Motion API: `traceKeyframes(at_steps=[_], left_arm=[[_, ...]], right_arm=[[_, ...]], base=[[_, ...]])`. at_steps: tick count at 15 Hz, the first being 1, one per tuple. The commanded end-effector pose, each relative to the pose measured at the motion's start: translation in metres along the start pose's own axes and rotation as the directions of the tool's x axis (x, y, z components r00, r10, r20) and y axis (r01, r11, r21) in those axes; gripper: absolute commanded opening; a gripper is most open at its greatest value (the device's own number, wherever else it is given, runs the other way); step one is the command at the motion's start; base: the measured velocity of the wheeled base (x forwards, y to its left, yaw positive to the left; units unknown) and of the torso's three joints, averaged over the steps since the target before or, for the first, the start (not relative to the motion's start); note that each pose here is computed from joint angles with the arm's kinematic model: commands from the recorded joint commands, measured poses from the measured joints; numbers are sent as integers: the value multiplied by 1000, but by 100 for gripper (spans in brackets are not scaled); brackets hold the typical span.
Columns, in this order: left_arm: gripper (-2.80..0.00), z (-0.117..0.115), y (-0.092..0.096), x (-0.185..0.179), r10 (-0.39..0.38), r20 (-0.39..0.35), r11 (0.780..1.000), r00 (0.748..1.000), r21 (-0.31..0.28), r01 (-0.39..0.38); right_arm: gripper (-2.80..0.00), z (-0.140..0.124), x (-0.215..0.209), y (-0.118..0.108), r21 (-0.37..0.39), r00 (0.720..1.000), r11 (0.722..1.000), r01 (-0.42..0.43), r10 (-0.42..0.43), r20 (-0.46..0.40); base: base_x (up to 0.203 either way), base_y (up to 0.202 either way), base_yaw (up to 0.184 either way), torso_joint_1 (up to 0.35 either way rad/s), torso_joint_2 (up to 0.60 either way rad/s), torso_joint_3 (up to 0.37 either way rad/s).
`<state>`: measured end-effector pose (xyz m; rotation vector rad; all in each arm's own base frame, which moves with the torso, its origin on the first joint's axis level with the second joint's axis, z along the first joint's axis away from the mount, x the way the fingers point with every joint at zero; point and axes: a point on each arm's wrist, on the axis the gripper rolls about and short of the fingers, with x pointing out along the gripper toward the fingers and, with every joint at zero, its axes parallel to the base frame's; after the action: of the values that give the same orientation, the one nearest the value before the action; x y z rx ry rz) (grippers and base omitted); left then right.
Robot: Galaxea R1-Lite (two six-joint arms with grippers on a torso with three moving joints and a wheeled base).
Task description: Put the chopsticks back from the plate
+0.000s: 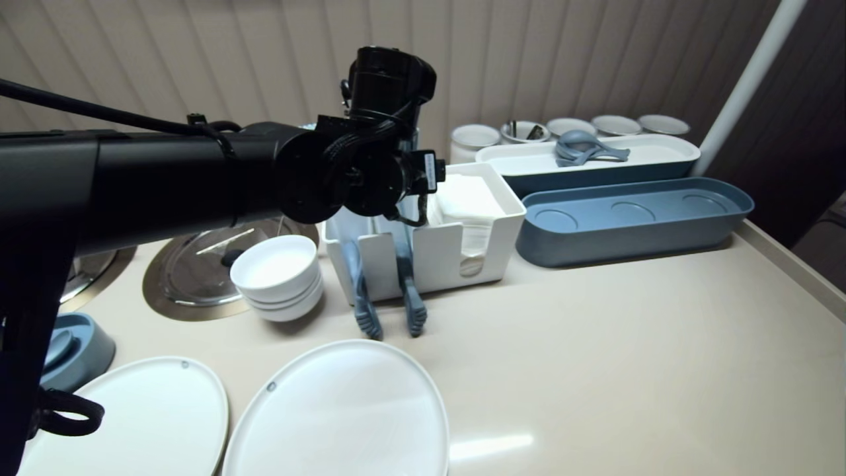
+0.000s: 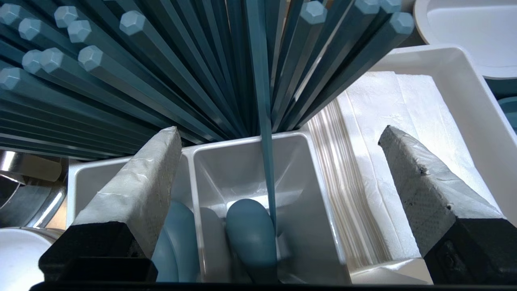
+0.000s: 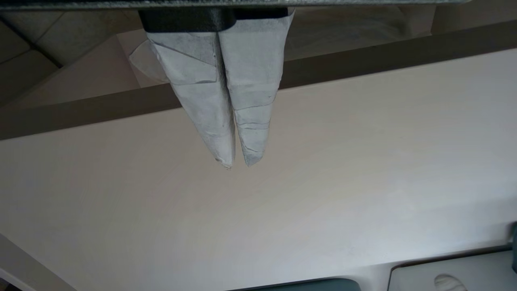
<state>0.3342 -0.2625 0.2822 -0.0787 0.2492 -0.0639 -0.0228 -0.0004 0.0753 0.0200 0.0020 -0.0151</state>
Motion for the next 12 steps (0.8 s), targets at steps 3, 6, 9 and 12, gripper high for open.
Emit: traceKeyframes(at_steps=[3,6,9,12], left_arm=[[0,-17,-4,21,7,-35,1000,999,5,-6],[0,-17,-5,21,-22,-42,1000,999,-14,22],[-280,-16,-4,21,-20,-40,1000,999,-18,19],[-280,-13,-1,22,-8,-32,1000,999,-21,8]], right_arm=[[-280,0,0,0,0,1000,1000,-1,1,1],[-280,0,0,0,0,1000,1000,-1,1,1],[-280,0,0,0,0,1000,1000,0,0,1],[-280,0,0,0,0,1000,1000,0,0,1]], base=[[0,0,0,0,0,0],[0,0,0,0,0,0],[0,0,0,0,0,0],[0,0,0,0,0,0]])
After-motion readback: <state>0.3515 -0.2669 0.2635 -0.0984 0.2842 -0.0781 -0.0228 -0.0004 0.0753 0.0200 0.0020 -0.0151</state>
